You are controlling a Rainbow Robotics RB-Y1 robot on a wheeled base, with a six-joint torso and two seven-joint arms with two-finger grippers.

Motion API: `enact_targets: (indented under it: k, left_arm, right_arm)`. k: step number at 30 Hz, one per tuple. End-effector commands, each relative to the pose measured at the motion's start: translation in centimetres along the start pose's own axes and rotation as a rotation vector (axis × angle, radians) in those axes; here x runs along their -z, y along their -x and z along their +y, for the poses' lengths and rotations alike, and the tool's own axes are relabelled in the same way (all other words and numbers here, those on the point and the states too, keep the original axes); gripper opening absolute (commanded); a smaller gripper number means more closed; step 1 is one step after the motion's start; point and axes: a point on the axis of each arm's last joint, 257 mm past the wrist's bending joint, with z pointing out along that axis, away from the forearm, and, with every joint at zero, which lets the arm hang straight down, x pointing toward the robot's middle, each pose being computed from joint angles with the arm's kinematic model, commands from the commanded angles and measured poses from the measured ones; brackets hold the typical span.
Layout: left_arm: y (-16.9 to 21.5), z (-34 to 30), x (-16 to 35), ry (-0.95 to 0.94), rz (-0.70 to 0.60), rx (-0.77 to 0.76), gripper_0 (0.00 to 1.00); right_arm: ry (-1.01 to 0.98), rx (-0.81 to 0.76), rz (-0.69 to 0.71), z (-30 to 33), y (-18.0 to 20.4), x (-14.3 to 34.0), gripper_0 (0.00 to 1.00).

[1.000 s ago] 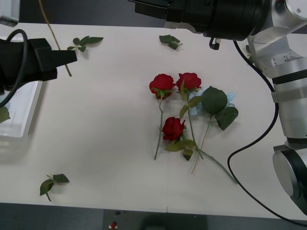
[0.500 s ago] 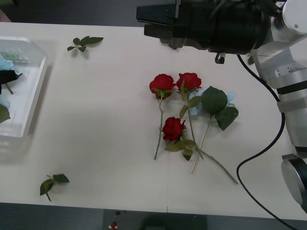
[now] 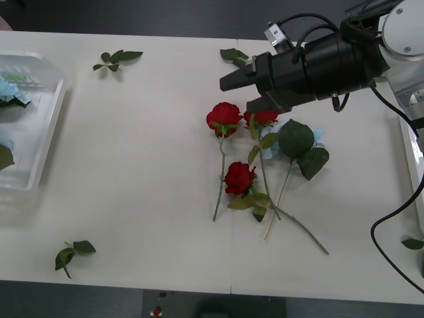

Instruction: Put the red flowers into the right box and the blue flowers into the left box

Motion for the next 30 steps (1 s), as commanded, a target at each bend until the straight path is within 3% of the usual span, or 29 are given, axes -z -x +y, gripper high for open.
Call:
enact_targets:
  k: [1,12,25,27,30]
  left_arm:
    - [-0.6,3.1,-0.1,0.074,0.051,-0.083,0.00]
    - [-4.9,7.4,-4.3,0.138,0.167,-0.098,0.00]
    - [-7.1,8.5,-6.6,0.152,0.193,-0.144,0.01]
    - [-7.2,8.5,-6.6,0.152,0.195,-0.150,0.03]
    - [-7.0,8.5,-6.6,0.151,0.192,-0.161,0.17]
  right_arm:
    - [-0.166,-0.069,0.018,-3.1,-0.9,1.6,1.00]
    - [-0.609,-0.218,0.038,-14.5,-5.6,4.7,1.00]
    - [-0.858,-0.218,0.022,-22.3,-9.0,4.4,1.00]
    - [-0.871,-0.217,0.014,-22.9,-9.1,4.0,1.00]
    - [-0.882,-0.231,0.006,-23.8,-9.2,3.5,1.00]
